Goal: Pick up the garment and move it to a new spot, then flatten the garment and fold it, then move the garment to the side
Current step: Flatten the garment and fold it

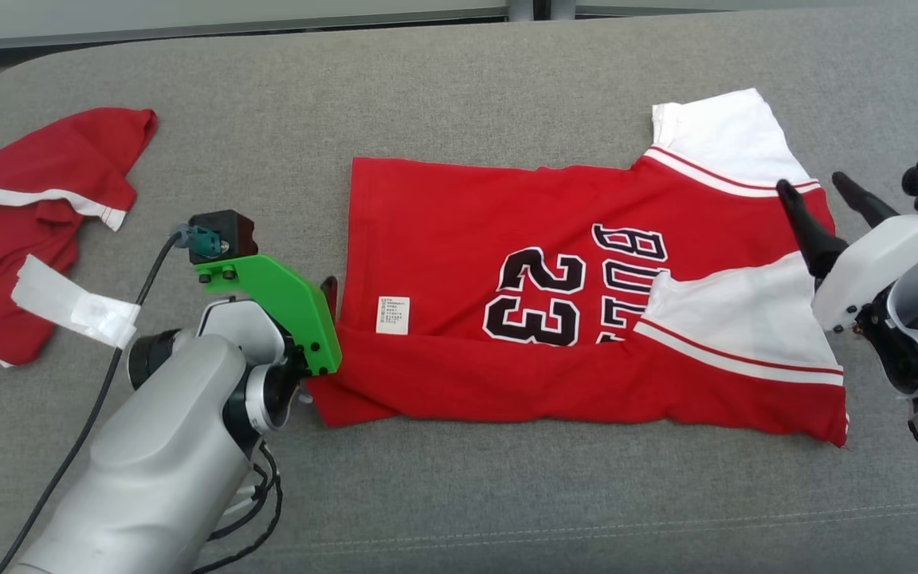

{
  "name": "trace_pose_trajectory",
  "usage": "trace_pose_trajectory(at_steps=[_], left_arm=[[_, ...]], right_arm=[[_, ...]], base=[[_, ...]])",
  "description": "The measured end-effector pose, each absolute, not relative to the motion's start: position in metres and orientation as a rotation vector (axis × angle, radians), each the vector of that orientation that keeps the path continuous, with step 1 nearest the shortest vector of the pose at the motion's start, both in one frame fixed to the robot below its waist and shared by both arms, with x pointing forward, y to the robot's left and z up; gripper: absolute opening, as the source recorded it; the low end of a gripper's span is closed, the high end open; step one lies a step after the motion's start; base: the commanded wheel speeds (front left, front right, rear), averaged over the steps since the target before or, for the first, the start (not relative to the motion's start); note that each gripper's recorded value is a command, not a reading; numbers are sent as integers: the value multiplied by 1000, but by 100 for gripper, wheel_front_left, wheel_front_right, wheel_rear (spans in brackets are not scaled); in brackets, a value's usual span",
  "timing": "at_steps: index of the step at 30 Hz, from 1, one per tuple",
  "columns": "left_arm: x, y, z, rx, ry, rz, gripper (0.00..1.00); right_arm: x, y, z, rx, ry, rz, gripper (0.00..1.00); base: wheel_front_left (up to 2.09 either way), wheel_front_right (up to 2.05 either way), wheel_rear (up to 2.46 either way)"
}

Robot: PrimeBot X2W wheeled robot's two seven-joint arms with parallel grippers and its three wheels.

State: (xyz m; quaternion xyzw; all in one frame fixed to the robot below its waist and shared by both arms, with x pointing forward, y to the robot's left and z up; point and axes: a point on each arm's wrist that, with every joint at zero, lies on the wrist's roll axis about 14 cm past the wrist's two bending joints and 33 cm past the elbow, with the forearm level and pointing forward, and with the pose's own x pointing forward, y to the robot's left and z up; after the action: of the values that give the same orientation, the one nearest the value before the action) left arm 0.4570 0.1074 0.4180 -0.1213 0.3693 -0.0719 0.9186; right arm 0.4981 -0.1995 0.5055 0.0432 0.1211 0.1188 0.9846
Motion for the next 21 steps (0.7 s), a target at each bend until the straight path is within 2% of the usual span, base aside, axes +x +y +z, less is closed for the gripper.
trace_pose_trajectory(at_steps=[5, 12, 21], left_arm=[[464, 118, 440, -217, 580, -157, 100], [451, 119, 458, -145, 428, -221, 100], [399, 114, 441, -119, 449, -258, 100]], right_arm=[[498, -209, 522, 126, 168, 192, 100], [478, -223, 506, 129, 241, 111, 100], [426, -222, 485, 102, 416, 62, 100]], base=[[0, 0, 0], [0, 0, 0], [0, 0, 0]])
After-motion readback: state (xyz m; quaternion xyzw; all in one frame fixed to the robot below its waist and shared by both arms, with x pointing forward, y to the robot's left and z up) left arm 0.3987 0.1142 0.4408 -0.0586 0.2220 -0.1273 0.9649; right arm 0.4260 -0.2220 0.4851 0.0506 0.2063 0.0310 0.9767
